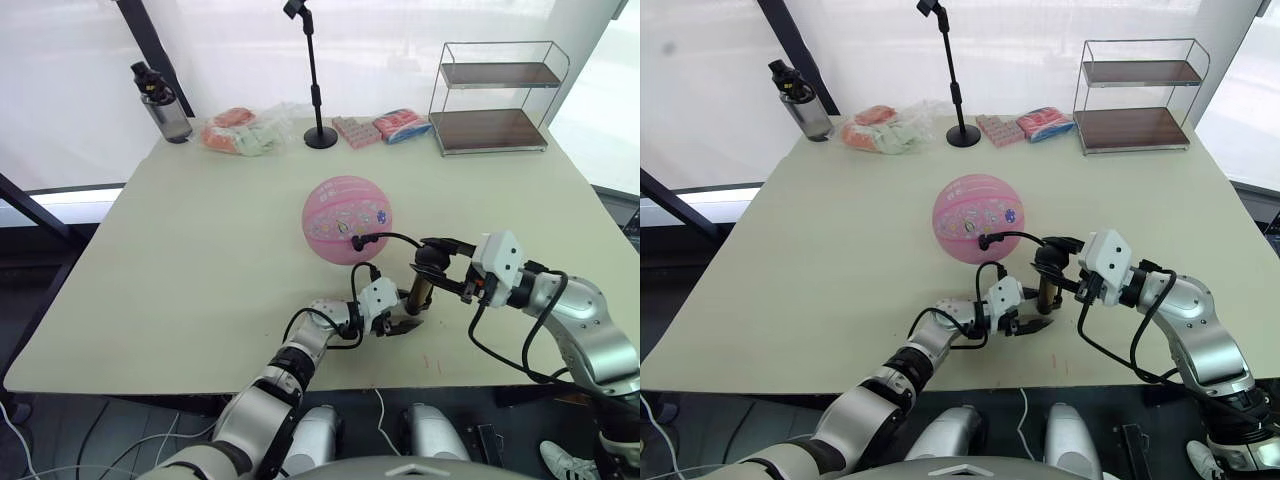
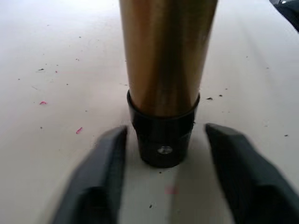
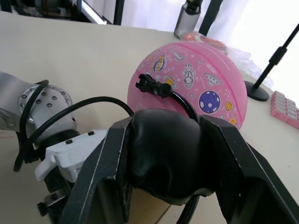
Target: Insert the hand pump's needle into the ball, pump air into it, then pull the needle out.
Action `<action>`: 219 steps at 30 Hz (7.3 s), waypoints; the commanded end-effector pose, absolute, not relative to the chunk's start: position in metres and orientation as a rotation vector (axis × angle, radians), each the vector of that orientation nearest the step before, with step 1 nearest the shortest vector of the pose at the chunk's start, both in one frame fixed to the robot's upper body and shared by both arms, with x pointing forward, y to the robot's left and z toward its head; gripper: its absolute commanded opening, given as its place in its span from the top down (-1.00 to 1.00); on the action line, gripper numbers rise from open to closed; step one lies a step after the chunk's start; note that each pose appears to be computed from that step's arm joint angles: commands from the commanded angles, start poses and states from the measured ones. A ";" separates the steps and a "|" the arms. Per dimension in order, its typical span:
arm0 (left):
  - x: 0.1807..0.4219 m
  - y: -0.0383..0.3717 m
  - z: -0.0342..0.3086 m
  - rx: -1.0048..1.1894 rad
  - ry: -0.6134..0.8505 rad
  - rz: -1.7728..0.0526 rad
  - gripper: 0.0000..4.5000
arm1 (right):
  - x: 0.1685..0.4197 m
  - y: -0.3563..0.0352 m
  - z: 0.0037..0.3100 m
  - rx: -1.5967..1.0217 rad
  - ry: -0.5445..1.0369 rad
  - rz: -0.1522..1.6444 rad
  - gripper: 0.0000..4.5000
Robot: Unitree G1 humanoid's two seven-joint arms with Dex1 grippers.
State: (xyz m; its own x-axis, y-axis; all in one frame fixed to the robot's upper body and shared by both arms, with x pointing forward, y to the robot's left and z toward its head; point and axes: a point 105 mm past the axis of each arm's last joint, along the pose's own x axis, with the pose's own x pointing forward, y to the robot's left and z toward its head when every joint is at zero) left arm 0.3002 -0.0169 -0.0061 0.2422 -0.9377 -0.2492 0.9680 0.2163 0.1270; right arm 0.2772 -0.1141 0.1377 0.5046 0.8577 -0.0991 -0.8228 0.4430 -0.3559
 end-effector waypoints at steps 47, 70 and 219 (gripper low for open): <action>0.253 0.090 0.129 0.214 -0.156 -1.394 -0.96 | 0.311 -0.194 0.176 -0.880 -0.041 0.929 0.27; 0.256 0.091 0.125 0.208 -0.175 -1.368 -0.96 | 0.337 -0.208 0.165 -1.389 -0.265 0.745 0.27; 0.384 0.056 0.127 0.133 0.181 -0.895 -1.00 | 0.351 -0.102 0.175 -1.214 -0.361 1.091 0.83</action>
